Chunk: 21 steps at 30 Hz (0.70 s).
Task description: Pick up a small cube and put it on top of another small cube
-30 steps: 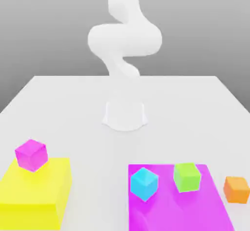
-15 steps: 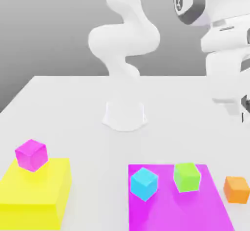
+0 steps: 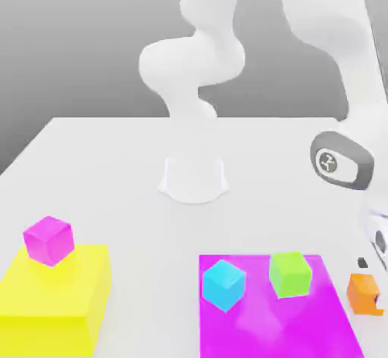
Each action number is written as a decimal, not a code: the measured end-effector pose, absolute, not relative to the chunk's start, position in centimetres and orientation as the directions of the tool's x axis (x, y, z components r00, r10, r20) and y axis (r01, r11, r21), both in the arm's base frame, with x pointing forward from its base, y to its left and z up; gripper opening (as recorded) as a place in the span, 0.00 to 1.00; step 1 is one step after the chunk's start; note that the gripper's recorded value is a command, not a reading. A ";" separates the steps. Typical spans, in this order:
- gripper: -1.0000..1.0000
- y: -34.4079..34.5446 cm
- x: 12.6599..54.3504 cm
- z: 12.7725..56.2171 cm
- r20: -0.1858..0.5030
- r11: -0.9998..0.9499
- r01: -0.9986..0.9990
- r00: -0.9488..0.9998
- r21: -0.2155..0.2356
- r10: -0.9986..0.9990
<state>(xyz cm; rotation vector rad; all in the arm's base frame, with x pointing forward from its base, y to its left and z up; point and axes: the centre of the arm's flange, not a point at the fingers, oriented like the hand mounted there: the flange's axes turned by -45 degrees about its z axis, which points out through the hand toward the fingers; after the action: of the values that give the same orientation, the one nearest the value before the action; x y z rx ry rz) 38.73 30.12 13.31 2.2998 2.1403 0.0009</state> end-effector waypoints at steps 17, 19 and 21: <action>0.00 19.0 44.5 25.0 -0.006 -0.169 0.985 0.170 0.027 0.985; 0.00 12.0 46.4 26.9 -0.013 -0.250 0.968 0.250 0.037 0.968; 0.00 4.4 47.1 29.2 -0.019 -0.322 0.945 0.324 0.046 0.946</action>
<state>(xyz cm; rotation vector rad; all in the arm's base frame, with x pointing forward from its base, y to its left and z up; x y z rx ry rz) 47.14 4.44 29.17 2.5161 1.7994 0.0174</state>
